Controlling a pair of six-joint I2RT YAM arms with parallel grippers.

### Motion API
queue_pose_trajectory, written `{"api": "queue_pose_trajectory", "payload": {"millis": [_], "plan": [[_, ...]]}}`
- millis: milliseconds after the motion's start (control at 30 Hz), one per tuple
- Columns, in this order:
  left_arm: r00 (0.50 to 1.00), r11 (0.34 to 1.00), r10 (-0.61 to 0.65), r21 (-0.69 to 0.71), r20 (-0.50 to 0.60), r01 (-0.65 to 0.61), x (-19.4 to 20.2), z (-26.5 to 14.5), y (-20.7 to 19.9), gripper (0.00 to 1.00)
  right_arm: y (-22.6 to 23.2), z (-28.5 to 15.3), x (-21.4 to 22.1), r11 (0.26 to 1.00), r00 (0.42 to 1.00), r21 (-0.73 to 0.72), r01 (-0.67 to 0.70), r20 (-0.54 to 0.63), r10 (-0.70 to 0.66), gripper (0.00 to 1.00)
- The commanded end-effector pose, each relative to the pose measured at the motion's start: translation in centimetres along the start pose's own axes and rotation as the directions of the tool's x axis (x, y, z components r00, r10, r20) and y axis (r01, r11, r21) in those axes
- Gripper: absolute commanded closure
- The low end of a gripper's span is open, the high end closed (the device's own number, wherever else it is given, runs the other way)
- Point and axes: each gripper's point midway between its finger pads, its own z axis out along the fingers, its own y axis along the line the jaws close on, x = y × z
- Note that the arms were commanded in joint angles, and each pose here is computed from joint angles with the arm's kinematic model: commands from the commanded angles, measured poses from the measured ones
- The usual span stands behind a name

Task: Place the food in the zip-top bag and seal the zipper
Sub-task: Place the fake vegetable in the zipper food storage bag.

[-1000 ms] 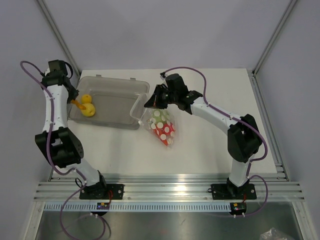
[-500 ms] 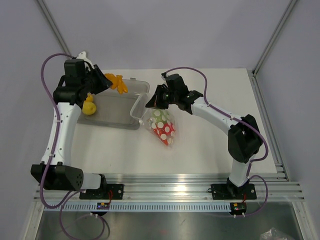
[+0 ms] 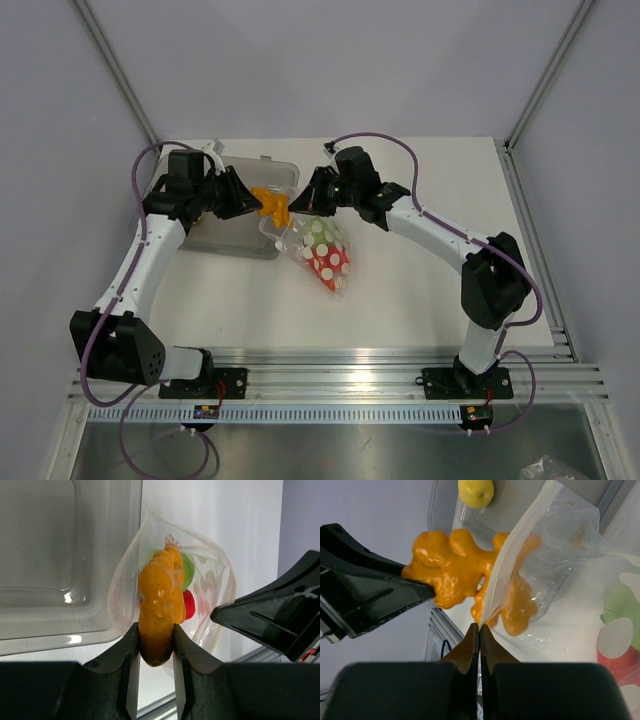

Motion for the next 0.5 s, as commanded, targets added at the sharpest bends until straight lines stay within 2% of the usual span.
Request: {"api": "queue_pose_trajectory", "payload": {"millis": [0, 167, 233, 467], "plan": [[0.999, 0.991, 0.036, 0.128, -0.029, -0.032, 1.0, 0.7, -2.1, 1.0, 3.8, -2.3, -1.9, 0.994, 0.997, -0.098, 0.039, 0.07, -0.032, 1.0], [0.986, 0.974, 0.097, 0.219, -0.136, -0.065, 3.2, 1.1, -3.3, 1.0, 3.6, -2.6, -1.9, 0.996, 0.997, -0.082, 0.04, 0.075, -0.034, 1.0], [0.971, 0.971, 0.12, 0.228, -0.209, -0.071, 4.5, 1.3, -2.9, 1.0, 3.6, -2.7, -1.9, 0.996, 0.996, -0.079, 0.046, 0.078, -0.04, 1.0], [0.933, 0.967, 0.163, 0.24, -0.32, -0.086, 7.1, 2.1, -2.7, 1.0, 3.8, -3.2, -2.0, 0.995, 0.995, -0.082, 0.06, 0.08, -0.053, 1.0]]}}
